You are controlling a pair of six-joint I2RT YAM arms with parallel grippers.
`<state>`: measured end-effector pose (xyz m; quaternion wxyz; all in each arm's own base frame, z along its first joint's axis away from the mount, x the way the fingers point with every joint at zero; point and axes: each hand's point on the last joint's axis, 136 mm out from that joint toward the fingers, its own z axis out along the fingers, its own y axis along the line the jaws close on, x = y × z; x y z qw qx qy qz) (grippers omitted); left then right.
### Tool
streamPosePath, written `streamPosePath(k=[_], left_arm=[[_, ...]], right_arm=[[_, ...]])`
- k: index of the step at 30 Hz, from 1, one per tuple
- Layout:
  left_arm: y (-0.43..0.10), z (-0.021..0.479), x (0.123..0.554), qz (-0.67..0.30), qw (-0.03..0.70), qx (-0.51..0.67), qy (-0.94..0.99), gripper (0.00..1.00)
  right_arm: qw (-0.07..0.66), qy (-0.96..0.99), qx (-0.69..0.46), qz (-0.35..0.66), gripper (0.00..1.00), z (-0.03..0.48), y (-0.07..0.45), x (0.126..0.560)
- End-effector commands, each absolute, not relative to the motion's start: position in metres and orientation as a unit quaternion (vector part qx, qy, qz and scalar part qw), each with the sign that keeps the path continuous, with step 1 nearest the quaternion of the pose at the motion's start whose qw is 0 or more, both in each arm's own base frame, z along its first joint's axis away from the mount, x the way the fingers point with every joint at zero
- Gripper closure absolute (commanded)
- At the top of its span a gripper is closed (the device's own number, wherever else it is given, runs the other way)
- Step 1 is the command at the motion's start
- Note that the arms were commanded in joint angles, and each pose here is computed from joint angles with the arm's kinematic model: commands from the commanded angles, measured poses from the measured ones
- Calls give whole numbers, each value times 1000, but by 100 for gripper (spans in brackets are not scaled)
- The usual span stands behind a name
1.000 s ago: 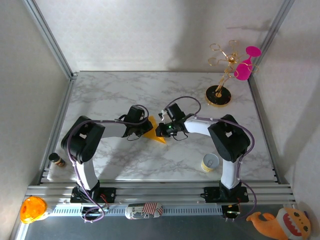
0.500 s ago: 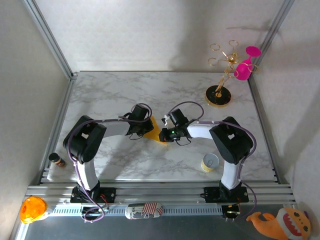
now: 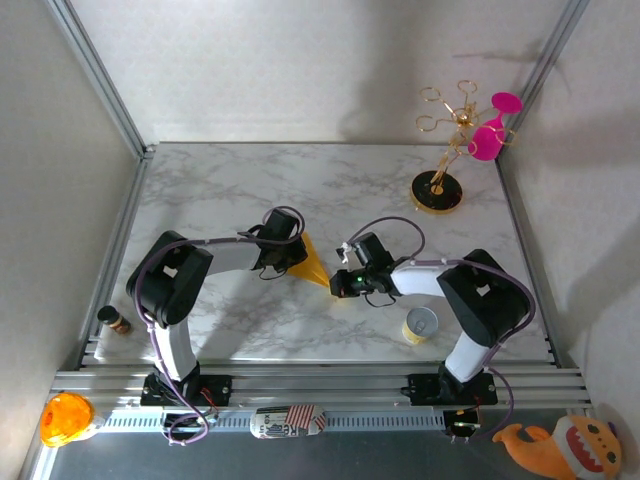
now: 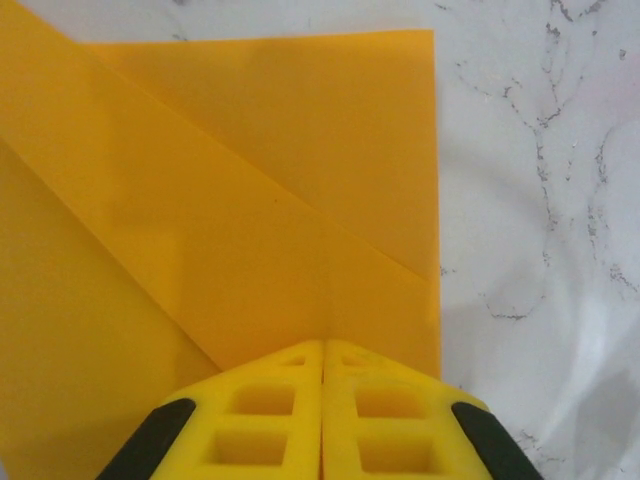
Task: Fold a paper plane with a square sheet of paper (pick it up from the middle)
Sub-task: Fourth fold the wing at the center of the table.
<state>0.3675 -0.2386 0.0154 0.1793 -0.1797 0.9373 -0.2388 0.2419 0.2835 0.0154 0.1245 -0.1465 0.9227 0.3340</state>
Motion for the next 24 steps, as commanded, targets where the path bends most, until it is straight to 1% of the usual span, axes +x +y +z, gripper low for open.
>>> streamPosePath(k=[1, 3, 5, 9, 11, 12, 14, 16, 22, 24], left_arm=[[-211, -20, 344, -154, 139, -182, 961, 93], [-220, -11, 349, -172, 145, -172, 959, 93], [-235, 7, 356, -205, 151, -159, 954, 90], [-257, 58, 375, -268, 183, -147, 935, 82], [-260, 84, 383, -287, 204, -150, 924, 74], [-258, 92, 385, -292, 212, -154, 920, 70], [-249, 103, 387, -295, 227, -176, 912, 64], [-236, 106, 386, -295, 238, -200, 904, 61], [-195, 98, 372, -318, 250, -285, 869, 51], [-183, 93, 366, -327, 248, -312, 857, 50]], right_arm=[[68, 947, -110, 293, 92, -11, 253, 213], [91, 942, -114, 303, 92, 4, 260, 223], [128, 932, -117, 317, 90, 28, 269, 239], [198, 911, -112, 344, 72, 74, 277, 266], [228, 904, -106, 346, 64, 88, 276, 279], [236, 903, -102, 345, 62, 92, 274, 285], [241, 900, -105, 348, 61, 98, 277, 298], [238, 900, -114, 348, 61, 98, 283, 307], [206, 895, -154, 365, 59, 89, 314, 329], [200, 894, -162, 366, 58, 83, 322, 338]])
